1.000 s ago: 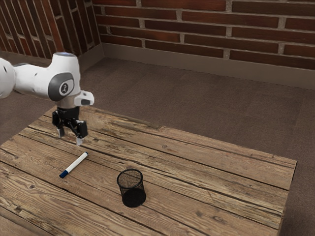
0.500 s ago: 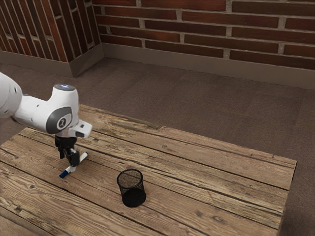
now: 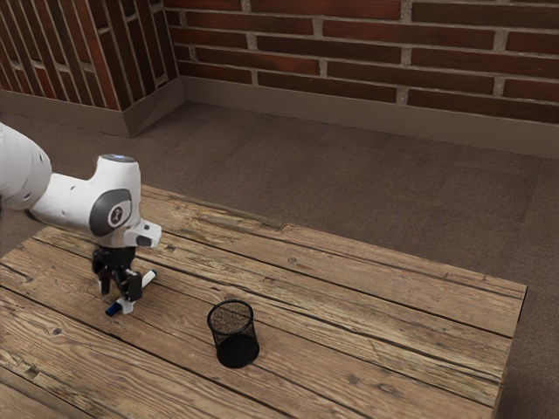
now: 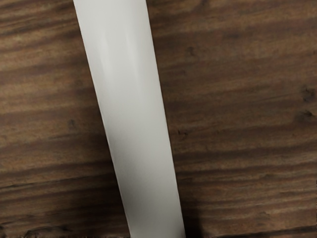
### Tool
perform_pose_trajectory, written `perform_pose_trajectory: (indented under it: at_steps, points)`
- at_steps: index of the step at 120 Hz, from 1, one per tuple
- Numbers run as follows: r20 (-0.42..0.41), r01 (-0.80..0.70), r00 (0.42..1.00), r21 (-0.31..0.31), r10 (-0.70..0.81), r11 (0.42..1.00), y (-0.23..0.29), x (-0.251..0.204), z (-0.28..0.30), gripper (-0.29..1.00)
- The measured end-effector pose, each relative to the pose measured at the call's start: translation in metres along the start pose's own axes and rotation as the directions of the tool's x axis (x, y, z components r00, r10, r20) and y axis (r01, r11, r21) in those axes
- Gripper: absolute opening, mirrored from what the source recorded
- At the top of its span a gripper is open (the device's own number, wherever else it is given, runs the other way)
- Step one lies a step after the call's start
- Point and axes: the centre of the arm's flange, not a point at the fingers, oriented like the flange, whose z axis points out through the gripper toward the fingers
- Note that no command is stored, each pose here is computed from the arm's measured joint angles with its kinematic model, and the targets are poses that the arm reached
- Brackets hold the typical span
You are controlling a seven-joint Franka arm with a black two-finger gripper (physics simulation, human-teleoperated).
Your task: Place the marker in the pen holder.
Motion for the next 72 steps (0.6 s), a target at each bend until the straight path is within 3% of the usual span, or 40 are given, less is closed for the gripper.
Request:
perform_pose_trajectory:
  at_steps: [37,72]
  points:
    - [0.062,0.064,0.996,-0.053,-0.06,0.997,-0.0033,0.0016,0.0056,0.63]
    - [0.077,0.074,0.995,-0.05,-0.07,0.996,-0.0019,0.0057,0.0047,0.39]
